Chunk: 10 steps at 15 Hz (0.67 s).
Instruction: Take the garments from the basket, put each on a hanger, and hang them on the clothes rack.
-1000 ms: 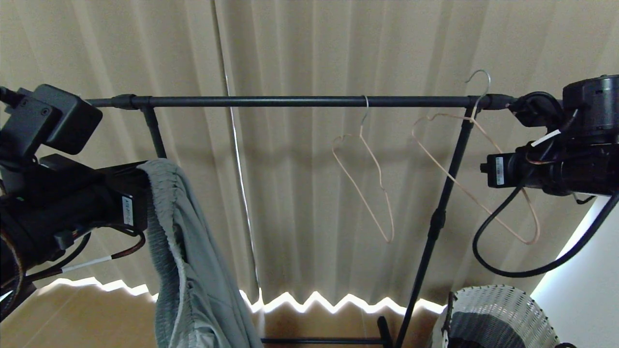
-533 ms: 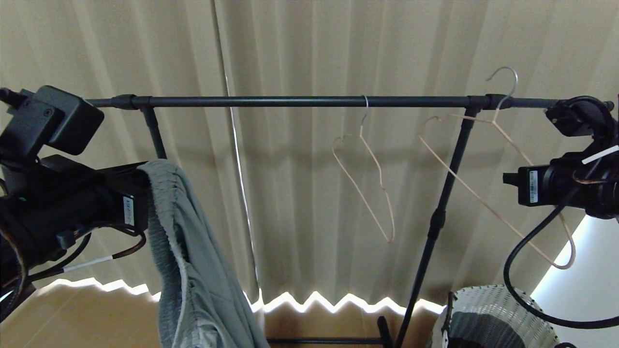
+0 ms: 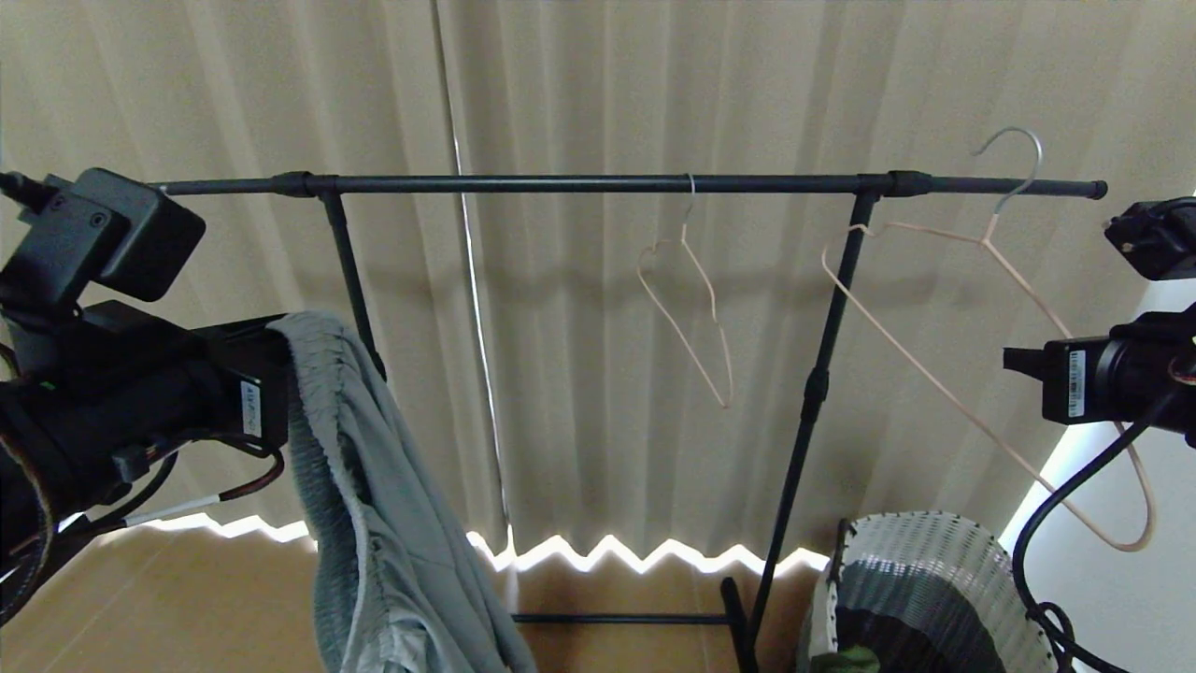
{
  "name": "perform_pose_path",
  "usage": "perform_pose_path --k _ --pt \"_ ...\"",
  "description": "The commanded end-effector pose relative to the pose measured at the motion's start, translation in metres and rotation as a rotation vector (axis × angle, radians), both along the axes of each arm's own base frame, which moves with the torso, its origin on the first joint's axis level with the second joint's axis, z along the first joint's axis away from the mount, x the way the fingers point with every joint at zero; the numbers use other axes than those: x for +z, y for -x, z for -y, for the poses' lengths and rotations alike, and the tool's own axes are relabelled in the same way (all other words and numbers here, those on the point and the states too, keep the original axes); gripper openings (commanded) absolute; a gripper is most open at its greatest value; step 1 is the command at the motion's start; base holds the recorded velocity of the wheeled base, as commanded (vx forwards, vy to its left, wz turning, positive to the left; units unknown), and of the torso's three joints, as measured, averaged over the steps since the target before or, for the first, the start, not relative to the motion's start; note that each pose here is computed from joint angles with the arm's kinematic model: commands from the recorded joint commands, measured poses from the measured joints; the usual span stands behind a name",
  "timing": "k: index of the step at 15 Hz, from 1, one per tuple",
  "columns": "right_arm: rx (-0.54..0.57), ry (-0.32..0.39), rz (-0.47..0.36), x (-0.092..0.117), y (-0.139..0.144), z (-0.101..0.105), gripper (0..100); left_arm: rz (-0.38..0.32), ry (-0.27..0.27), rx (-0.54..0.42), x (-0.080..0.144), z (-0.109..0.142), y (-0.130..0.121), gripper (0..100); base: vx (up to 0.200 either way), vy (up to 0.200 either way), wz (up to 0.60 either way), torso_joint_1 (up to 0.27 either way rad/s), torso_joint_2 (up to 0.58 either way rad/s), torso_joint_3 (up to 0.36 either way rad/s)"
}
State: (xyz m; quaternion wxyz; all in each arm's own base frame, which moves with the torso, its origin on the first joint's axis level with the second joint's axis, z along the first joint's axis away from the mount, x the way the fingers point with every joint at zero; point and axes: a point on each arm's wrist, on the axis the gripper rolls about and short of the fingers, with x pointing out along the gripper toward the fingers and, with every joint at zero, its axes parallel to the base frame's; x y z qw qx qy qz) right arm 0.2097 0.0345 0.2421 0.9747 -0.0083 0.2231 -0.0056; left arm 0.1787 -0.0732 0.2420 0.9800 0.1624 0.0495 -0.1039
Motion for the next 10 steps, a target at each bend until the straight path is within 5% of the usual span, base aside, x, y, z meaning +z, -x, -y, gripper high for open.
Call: perform_pose_path --k 1,6,10 --pt "0.001 -0.001 0.005 0.0 0.004 0.001 0 -0.005 -0.003 0.0 -0.001 0.0 -0.001 0 0.0 0.0 0.0 0.0 0.0 0.0" --pt "0.082 -0.015 -0.002 -0.007 0.021 -0.012 0 -0.058 -0.023 0.002 -0.017 0.0 0.0 0 0.0 0.0 0.0 0.0 0.0 0.0" --pt "0.196 -0.05 0.109 -0.011 0.037 -0.024 0 -0.085 -0.037 0.044 -0.018 0.003 -0.016 0 0.0 0.0 0.0 0.0 0.0 0.0"
